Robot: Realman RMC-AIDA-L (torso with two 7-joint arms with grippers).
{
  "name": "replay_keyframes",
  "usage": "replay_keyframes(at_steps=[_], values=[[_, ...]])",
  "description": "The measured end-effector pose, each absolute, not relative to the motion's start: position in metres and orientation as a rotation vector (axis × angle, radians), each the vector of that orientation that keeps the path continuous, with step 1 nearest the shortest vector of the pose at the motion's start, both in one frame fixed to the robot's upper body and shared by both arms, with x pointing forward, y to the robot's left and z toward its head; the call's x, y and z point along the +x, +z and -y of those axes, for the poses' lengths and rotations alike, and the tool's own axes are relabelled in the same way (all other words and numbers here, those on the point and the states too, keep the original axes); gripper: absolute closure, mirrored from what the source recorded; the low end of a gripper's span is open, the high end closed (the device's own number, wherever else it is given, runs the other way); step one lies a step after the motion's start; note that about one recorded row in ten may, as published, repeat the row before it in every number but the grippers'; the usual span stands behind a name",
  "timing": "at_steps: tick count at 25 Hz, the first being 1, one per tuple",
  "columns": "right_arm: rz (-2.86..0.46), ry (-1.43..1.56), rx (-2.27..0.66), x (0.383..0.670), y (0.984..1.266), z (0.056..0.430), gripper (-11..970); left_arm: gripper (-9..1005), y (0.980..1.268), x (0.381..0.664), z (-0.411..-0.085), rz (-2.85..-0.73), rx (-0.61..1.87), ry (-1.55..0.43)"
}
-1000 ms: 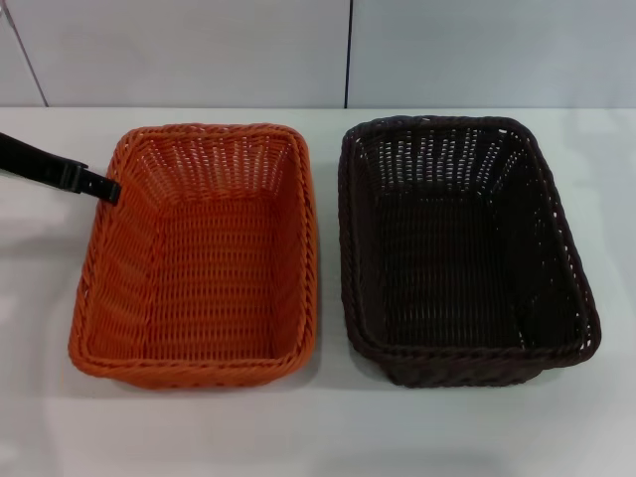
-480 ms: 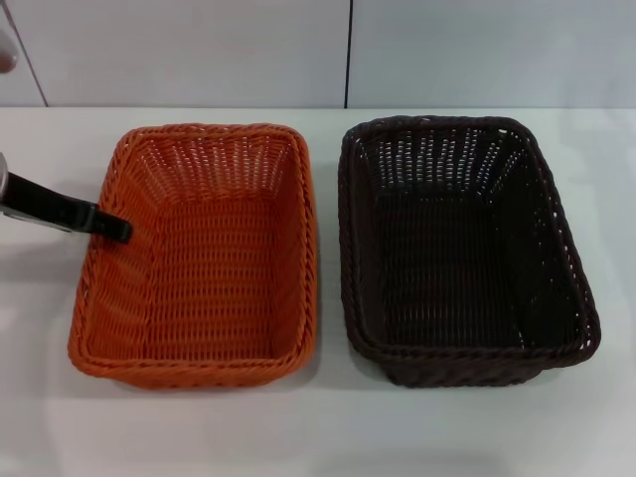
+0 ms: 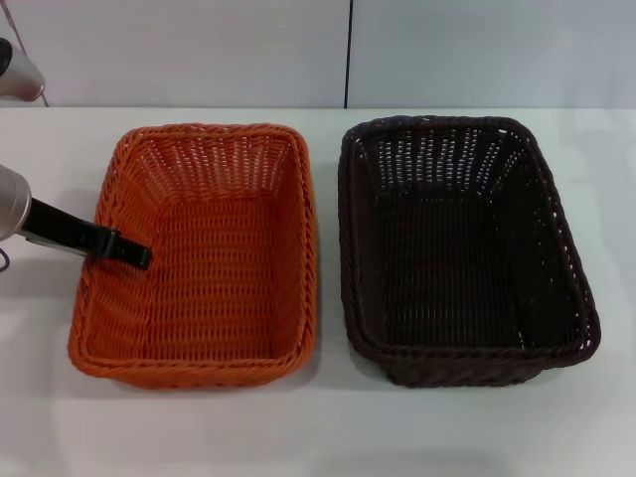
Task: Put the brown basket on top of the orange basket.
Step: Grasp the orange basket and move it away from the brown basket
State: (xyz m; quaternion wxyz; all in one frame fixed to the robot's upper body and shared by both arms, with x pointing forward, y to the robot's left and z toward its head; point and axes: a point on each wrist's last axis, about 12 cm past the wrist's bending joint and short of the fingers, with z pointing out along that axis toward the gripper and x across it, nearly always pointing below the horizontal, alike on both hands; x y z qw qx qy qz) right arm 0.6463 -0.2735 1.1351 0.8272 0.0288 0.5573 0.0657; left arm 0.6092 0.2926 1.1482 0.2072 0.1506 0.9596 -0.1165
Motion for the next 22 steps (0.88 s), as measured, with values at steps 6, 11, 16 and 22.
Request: replay_keyframes(at_steps=[6, 11, 16, 22], values=[[-1.196, 0.133, 0.075, 0.642, 1.130, 0.277, 394, 197, 1.147, 0.608, -0.296, -2.668, 0.420, -0.315], [-1.203, 0.130, 0.086, 0.640, 1.126, 0.279, 394, 337, 1.147, 0.608, -0.298, -2.656, 0.430, -0.302], [-1.200, 0.188, 0.148, 0.635, 1.123, 0.285, 394, 539, 1.149, 0.608, -0.299, -2.652, 0.444, -0.296], [-1.201, 0.229, 0.214, 0.628, 1.118, 0.301, 395, 771, 1.160, 0.610, -0.301, -2.619, 0.488, -0.269]])
